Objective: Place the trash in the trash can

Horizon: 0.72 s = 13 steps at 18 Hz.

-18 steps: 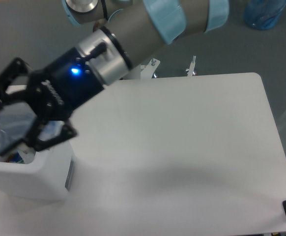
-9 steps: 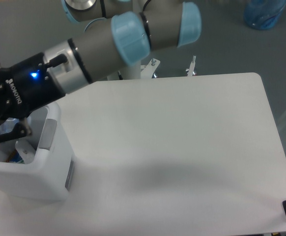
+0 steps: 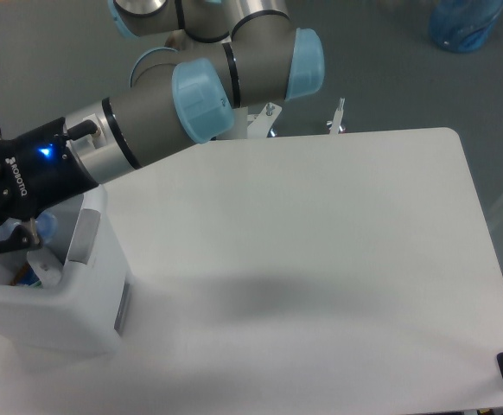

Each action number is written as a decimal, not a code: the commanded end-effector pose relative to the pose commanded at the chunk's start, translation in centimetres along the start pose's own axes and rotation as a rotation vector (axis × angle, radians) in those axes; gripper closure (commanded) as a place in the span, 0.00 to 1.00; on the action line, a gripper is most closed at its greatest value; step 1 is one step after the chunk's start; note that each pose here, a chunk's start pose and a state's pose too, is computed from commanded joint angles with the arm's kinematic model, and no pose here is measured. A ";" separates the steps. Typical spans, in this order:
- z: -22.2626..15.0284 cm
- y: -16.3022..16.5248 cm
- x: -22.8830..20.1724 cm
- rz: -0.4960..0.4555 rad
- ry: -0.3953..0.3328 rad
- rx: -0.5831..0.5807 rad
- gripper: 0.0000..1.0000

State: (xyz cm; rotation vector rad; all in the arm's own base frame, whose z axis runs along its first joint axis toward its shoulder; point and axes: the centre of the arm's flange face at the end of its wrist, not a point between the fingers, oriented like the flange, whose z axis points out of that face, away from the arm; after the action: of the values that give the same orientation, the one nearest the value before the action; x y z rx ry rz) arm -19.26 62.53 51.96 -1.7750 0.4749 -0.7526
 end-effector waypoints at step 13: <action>-12.5 0.6 -3.9 -0.021 -0.243 0.011 0.00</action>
State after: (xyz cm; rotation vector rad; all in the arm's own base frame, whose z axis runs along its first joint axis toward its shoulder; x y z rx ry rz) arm -30.71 56.20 52.89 -1.8344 0.2884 -0.5432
